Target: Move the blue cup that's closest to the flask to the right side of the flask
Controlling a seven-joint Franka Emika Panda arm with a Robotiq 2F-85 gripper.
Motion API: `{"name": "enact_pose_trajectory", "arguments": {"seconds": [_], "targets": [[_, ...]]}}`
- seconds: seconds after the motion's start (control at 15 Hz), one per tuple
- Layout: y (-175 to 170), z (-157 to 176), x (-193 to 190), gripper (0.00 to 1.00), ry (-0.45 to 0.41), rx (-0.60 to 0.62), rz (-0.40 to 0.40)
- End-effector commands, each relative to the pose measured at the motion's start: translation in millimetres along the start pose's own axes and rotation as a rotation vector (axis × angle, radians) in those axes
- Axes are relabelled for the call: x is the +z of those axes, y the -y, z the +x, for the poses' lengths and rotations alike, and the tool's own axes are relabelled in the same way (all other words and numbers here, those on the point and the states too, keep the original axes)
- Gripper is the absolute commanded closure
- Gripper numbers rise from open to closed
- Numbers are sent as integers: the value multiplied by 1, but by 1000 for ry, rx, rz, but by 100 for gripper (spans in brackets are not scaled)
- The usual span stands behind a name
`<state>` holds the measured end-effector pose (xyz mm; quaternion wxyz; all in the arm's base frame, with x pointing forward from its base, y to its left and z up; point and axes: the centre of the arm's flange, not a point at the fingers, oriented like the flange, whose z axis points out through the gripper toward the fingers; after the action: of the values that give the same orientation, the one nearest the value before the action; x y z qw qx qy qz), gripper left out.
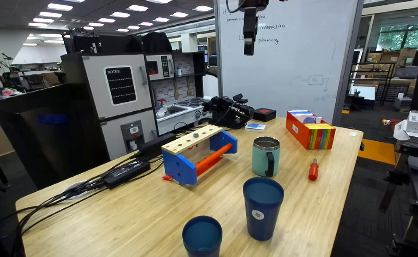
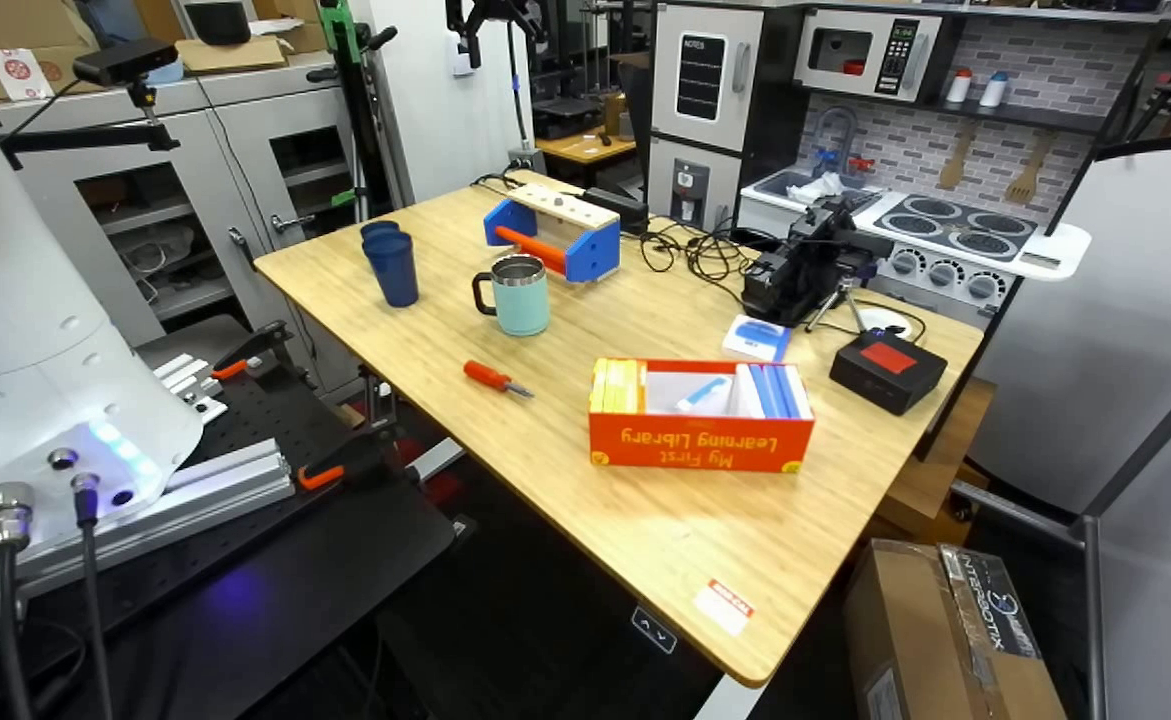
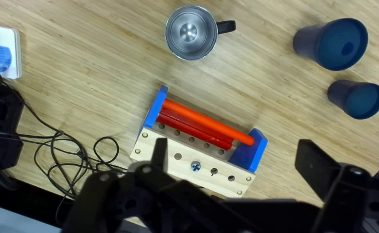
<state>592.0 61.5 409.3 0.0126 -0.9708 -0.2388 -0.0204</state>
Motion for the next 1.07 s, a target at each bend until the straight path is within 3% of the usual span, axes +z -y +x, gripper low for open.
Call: {"name": "enact_pose_trajectory", "arguments": {"seconds": [0.0, 0.2, 0.53, 0.8, 1.0], "targets": [[-7, 21, 12, 0, 71, -122, 4], [-16, 40, 36, 0, 99, -254, -110], [-30, 83, 77, 0, 53, -474, -280], [-3, 120, 110, 0, -39, -685, -298], [28, 127, 131, 0, -125, -836, -251]]}}
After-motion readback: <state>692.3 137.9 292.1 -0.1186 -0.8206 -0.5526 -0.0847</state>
